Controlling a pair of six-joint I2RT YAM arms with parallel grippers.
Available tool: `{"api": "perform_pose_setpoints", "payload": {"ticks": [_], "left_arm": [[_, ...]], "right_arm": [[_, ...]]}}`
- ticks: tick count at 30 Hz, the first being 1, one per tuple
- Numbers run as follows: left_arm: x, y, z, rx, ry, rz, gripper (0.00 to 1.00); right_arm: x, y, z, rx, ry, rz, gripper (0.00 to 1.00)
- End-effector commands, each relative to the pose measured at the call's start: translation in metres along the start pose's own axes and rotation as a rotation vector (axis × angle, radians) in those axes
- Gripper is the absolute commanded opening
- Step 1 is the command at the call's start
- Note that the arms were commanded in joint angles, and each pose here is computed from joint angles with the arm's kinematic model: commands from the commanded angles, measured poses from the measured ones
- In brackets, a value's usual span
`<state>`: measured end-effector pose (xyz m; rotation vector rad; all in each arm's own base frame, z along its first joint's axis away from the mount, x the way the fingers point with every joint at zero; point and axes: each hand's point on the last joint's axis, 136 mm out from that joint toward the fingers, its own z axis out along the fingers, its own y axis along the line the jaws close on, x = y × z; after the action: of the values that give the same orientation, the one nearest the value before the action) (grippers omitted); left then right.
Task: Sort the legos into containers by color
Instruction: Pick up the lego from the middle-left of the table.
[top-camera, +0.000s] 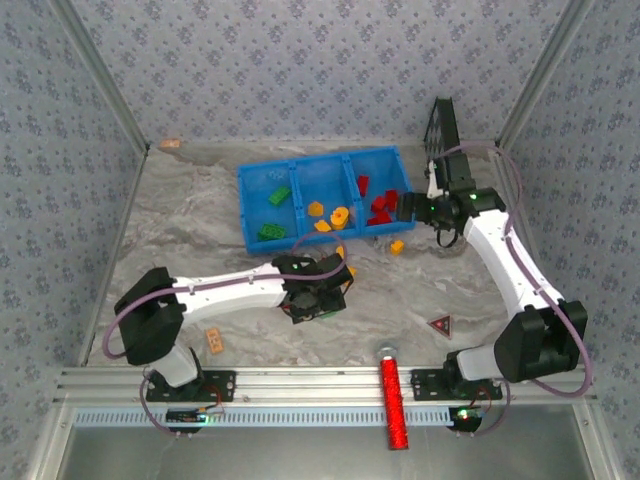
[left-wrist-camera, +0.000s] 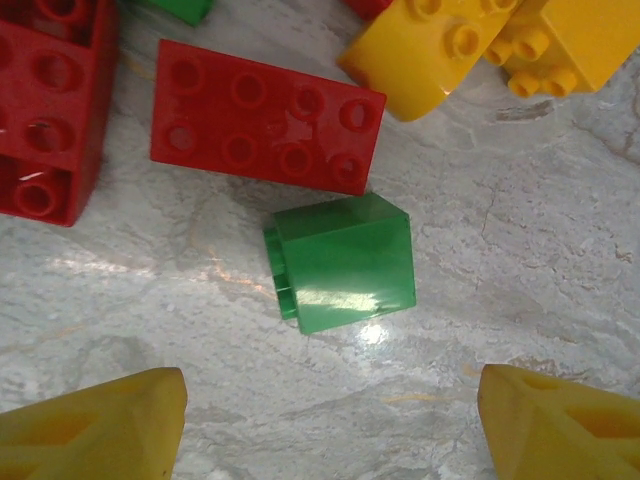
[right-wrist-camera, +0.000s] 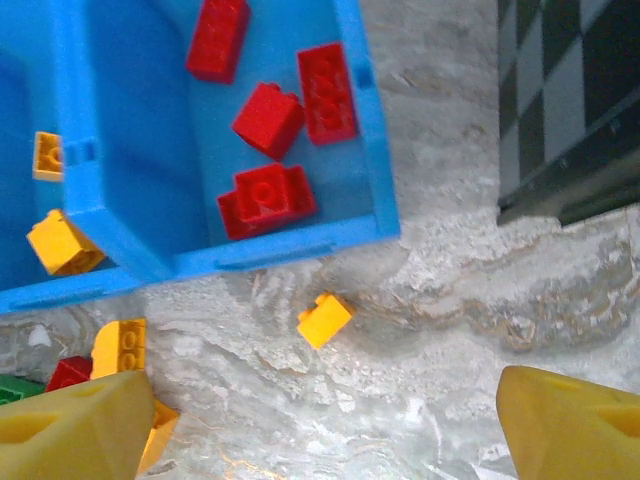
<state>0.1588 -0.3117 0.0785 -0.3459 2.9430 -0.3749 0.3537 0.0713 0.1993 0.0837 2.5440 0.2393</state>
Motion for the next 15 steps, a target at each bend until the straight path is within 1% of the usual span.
{"api": "perform_pose_setpoints", "payload": {"ticks": [1, 5, 10, 11, 15], "left_arm": [[0.0, -0.015, 0.002, 0.021, 0.03, -0.029, 0.77], [0.0, -0.017, 0.011, 0.003, 0.043, -0.032, 0.77], [-0.006, -0.013, 0.021, -0.024, 0.045, -0.055, 0.77], [-0.007, -0.012, 0.022, -0.031, 0.046, -0.058, 0.77], [-0.013, -0.002, 0.028, -0.071, 0.037, -0.077, 0.76]], "right_arm": [[0.003, -0.001, 0.003, -0.055, 0.004, 0.075, 0.92], [0.003, -0.012, 0.007, -0.056, 0.012, 0.126, 0.92], [0.003, -0.015, 0.011, -0.064, 0.023, 0.134, 0.92], [0.014, -0.018, 0.017, -0.056, 0.05, 0.139, 0.92], [0.019, -0.026, 0.024, -0.036, 0.068, 0.165, 0.92]]}}
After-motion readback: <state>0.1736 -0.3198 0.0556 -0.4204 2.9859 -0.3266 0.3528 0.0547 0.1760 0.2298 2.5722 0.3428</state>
